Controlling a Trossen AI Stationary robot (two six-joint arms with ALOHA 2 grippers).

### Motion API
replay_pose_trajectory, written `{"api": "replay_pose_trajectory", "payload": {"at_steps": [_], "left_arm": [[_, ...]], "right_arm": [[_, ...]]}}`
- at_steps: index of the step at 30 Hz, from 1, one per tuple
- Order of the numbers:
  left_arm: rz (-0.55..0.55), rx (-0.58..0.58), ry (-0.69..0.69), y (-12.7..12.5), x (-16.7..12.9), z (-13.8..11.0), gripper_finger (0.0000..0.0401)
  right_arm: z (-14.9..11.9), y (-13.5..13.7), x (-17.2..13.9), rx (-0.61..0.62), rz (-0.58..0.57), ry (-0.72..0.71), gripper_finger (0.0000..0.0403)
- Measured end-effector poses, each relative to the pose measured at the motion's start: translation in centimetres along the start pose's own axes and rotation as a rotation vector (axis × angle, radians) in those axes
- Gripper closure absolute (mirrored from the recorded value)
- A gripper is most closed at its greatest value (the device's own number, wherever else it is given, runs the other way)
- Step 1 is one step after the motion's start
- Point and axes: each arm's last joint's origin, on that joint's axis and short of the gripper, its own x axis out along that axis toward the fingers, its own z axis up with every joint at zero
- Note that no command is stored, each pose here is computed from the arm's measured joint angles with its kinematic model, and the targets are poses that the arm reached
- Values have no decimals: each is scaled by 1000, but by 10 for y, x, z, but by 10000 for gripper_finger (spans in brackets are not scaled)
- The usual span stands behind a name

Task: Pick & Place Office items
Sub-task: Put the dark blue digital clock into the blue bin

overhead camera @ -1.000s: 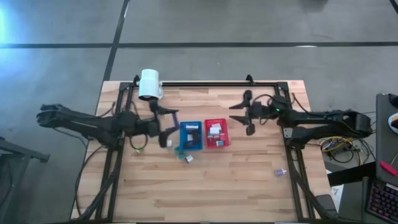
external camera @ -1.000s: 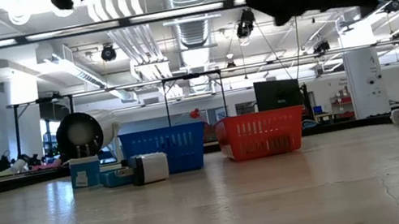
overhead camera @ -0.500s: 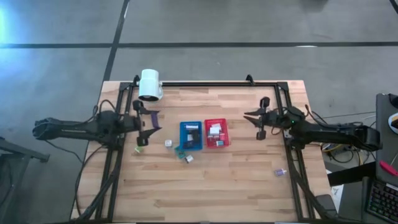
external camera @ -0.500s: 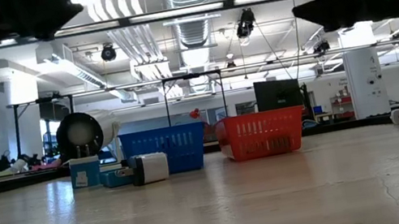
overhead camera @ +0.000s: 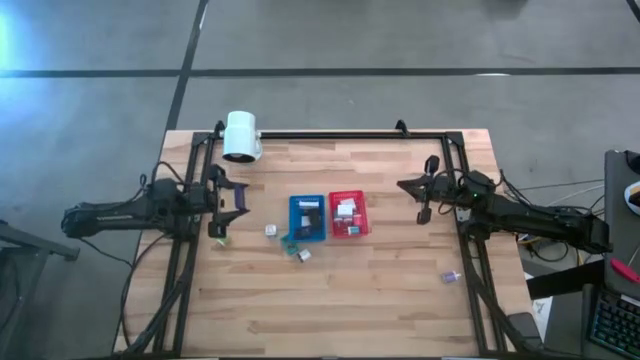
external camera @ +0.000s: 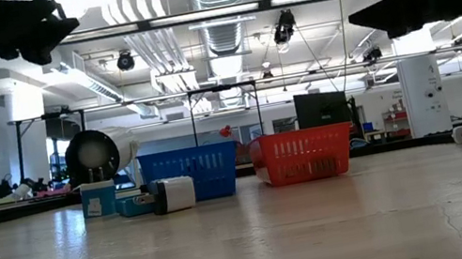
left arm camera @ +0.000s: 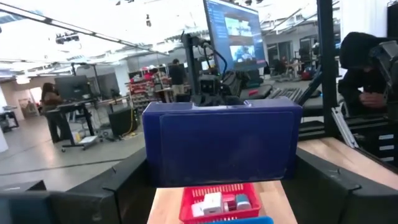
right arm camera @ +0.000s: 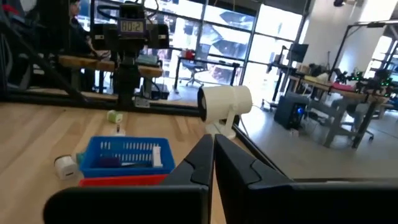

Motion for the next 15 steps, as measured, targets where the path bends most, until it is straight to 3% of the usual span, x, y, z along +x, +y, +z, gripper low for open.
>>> {"api": "replay_pose_trajectory", "payload": {"at_steps": [15], "left_arm": [[40,-7,75,2,-1,-24,110]], "right_arm": [[-2,1,-2,-4,0,-7,394]]}}
